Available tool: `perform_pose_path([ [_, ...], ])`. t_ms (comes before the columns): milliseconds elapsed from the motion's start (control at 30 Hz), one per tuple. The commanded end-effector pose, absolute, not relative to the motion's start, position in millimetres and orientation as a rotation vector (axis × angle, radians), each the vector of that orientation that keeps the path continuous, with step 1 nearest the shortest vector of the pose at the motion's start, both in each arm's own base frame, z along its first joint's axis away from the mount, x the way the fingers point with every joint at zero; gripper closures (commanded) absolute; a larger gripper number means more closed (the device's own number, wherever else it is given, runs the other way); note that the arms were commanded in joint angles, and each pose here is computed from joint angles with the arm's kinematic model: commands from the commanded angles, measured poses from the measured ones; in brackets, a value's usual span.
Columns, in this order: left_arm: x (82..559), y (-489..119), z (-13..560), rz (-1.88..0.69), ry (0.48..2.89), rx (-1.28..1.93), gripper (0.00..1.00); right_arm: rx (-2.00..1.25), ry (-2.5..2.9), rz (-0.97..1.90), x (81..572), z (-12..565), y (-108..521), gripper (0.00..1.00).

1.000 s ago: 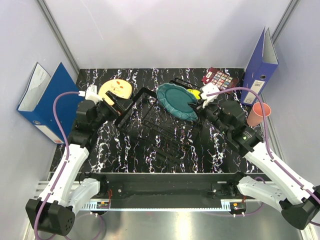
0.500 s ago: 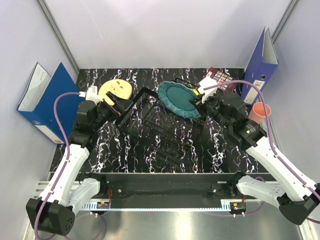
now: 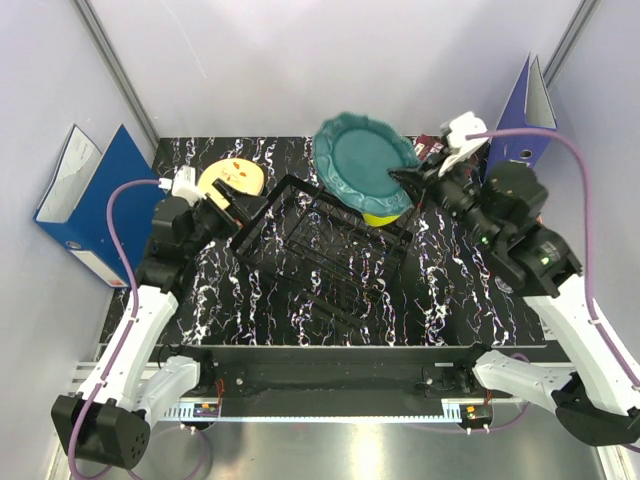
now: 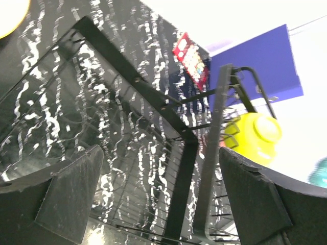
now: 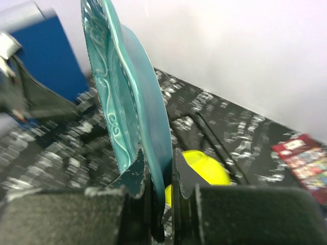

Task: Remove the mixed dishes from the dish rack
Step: Pick up the plate from the dish rack, then place the plate at the center of the board.

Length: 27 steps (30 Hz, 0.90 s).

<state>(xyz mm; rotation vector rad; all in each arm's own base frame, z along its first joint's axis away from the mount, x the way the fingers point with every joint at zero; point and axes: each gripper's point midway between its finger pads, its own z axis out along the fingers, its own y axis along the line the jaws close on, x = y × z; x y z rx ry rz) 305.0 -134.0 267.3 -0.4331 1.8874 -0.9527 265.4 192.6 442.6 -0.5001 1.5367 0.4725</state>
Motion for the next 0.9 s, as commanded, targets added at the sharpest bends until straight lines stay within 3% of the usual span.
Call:
perform_pose_path([
  [0,298.4,-146.0,342.0,-1.048,1.704,-0.265,0.01,-0.225,1.397,0.793,242.6,537.2,195.4,1.0],
  [200,268.6,-172.0,399.8,-1.283,1.526,-0.061,0.01,-0.142,1.577,1.051,239.9,528.9,230.1,1.0],
  [433,222.2,-183.6,465.9,-1.534,1.225,0.124,0.01,-0.072,1.709,1.146,244.1,510.3,246.9,1.0],
  [867,218.4,-194.1,448.2,-1.633,1.255,0.185,0.03,-0.115,1.644,1.306,235.0,517.1,265.1,1.0],
])
